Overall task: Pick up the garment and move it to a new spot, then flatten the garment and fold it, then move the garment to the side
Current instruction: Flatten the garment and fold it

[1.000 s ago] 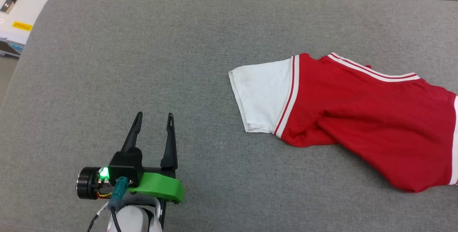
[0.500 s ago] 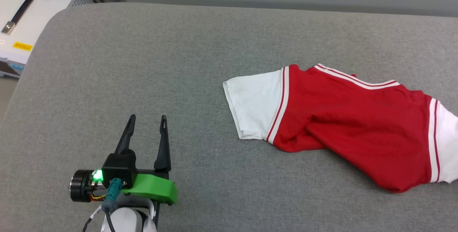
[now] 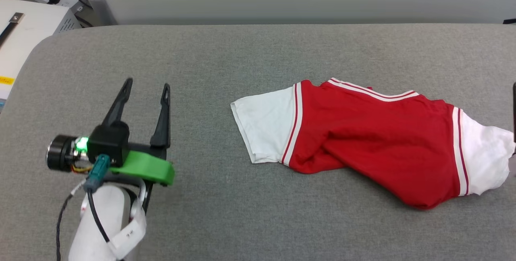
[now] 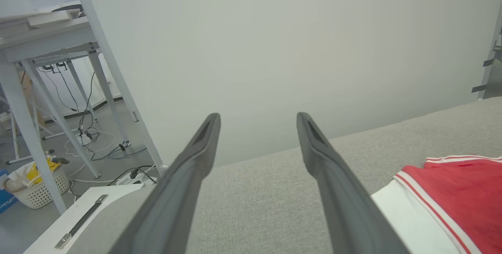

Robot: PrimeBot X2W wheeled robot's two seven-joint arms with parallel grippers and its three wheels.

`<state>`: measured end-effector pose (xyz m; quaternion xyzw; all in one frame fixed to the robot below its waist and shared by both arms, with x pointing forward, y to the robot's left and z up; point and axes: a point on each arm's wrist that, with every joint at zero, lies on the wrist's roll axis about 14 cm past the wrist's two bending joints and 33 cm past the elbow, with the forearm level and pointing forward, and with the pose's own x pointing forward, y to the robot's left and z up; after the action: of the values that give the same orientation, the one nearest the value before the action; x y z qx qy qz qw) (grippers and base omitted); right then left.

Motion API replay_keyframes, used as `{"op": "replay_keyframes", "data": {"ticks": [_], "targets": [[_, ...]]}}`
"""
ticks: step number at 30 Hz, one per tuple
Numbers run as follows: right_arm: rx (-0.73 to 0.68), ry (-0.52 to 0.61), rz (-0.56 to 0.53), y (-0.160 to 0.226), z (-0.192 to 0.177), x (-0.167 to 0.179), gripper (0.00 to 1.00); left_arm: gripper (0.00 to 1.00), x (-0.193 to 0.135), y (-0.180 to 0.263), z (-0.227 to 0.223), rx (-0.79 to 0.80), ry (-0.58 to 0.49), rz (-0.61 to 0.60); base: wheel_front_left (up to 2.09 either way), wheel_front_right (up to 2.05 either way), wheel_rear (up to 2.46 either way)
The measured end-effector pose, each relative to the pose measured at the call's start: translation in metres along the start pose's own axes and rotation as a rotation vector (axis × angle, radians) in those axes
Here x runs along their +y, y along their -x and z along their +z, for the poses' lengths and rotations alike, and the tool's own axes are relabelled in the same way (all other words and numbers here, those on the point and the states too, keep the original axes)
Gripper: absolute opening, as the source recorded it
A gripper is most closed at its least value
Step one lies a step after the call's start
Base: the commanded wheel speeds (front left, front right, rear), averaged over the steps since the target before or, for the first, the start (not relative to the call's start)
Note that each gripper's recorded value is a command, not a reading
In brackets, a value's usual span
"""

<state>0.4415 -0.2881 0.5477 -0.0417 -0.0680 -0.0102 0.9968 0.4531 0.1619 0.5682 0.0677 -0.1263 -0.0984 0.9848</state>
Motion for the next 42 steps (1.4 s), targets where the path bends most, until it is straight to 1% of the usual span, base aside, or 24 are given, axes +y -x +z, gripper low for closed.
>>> {"op": "replay_keyframes", "data": {"ticks": [3,6,8,11,14,18,21,25,29,33,37,42], "targets": [[-0.044,-0.028,0.003,0.012,0.006,0.022,1.00,1.00,-0.006,-0.022,0.002,-0.006,-0.017,-0.061,0.00,0.00,0.00],[-0.045,-0.058,0.009,0.026,0.002,0.042,1.00,1.00,-0.013,-0.048,0.009,-0.021,-0.015,-0.115,0.00,0.00,0.00],[-0.040,-0.069,0.010,0.031,0.000,0.047,1.00,1.00,-0.025,-0.066,0.014,-0.017,-0.018,-0.172,0.00,0.00,0.00],[-0.043,-0.077,0.015,0.034,0.000,0.053,1.00,1.00,-0.041,-0.089,0.015,0.035,-0.017,-0.255,0.00,0.00,0.00],[-0.070,-0.083,0.015,0.033,0.007,0.057,1.00,1.00,-0.057,-0.106,0.006,0.145,-0.007,-0.331,0.00,0.00,0.00],[-0.064,-0.056,0.025,0.032,0.004,0.060,1.00,1.00,-0.077,-0.115,-0.025,0.378,0.010,-0.428,0.00,0.00,0.00],[-0.052,-0.047,0.033,0.031,-0.001,0.063,1.00,1.00,-0.090,-0.113,-0.050,0.561,0.011,-0.496,0.00,0.00,0.00],[-0.026,-0.032,0.032,0.028,-0.010,0.063,1.00,1.00,-0.106,-0.093,-0.089,0.810,-0.020,-0.595,0.00,0.00,0.00],[-0.012,-0.012,0.036,0.023,-0.017,0.064,1.00,1.00,-0.111,-0.073,-0.122,0.990,-0.072,-0.661,0.00,0.00,0.00],[-0.002,0.005,0.031,0.021,-0.021,0.061,1.00,1.00,-0.111,-0.055,-0.149,1.113,-0.111,-0.708,0.00,0.00,0.00],[0.009,0.018,0.022,0.020,-0.025,0.057,1.00,1.00,-0.116,-0.040,-0.169,1.186,-0.124,-0.748,0.00,0.00,0.00],[0.032,0.034,0.010,0.021,-0.032,0.053,1.00,1.00,-0.115,-0.029,-0.192,1.257,-0.137,-0.763,0.00,0.00,0.00]]}}
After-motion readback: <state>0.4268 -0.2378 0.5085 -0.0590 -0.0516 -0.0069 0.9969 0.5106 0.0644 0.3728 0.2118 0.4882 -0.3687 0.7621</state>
